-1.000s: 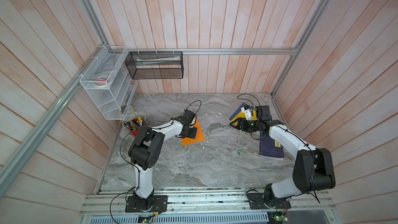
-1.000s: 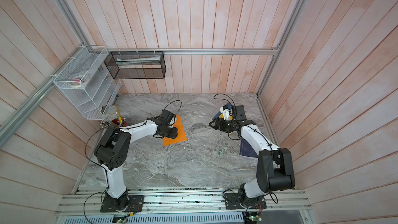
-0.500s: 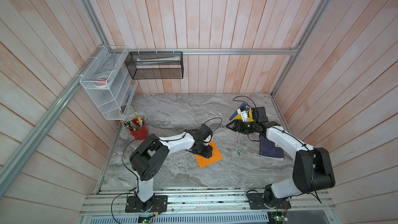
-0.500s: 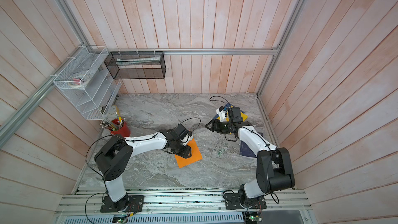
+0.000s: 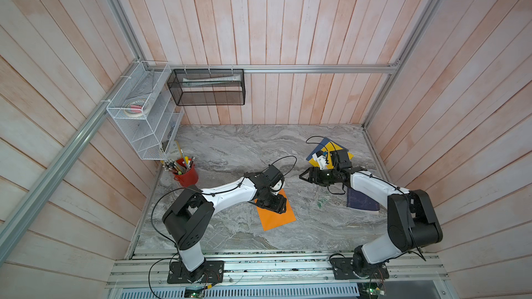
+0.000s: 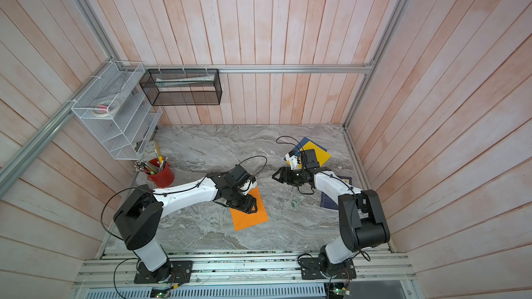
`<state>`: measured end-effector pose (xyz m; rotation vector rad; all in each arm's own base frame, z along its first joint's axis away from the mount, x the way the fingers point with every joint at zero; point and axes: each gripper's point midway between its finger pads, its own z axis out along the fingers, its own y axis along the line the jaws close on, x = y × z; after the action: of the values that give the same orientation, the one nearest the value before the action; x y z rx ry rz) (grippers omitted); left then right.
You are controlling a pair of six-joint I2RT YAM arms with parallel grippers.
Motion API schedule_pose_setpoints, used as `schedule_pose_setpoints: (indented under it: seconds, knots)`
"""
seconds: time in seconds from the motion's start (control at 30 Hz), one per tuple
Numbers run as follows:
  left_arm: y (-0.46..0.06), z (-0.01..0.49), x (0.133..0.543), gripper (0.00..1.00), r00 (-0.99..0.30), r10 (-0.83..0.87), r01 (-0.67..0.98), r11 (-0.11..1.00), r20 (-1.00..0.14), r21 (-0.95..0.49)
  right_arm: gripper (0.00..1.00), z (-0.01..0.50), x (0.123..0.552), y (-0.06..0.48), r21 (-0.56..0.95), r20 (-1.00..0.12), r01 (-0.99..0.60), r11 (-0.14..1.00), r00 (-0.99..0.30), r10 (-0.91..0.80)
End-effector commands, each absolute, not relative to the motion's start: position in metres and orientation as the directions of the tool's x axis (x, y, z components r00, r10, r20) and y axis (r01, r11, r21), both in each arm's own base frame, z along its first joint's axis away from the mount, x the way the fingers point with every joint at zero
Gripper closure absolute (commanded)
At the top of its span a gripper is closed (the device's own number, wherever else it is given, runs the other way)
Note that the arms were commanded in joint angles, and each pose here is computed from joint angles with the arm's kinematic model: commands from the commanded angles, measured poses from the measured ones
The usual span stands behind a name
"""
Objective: Unclip the paperclips from the documents
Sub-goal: Move the document to the center of the board.
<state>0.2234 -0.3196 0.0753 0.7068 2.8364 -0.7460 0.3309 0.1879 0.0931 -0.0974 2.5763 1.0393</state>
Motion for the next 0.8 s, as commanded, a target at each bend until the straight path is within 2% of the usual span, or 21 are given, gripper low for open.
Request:
schedule_pose_setpoints:
  seconds: [0.0, 0.37, 0.77]
  knots:
    - [-0.308, 0.083, 0.231, 0.33, -0.913, 0.323, 0.406, 0.780, -0.250, -0.476, 0.33, 0.083, 0.324, 0.198, 0.670, -0.336, -0.200, 0.715, -0.941, 0.052]
    - [-0.240, 0.068, 0.257, 0.33, -0.965, 0.116, 0.207, 0.886, -0.234, -0.415, 0.33, 0.065, 0.294, 0.231, 0.685, -0.291, -0.223, 0.693, -0.957, -0.020]
    - [-0.234, 0.041, 0.261, 0.33, -0.976, 0.100, 0.170, 0.903, -0.192, -0.395, 0.33, 0.059, 0.278, 0.242, 0.688, -0.269, -0.230, 0.688, -0.962, -0.052]
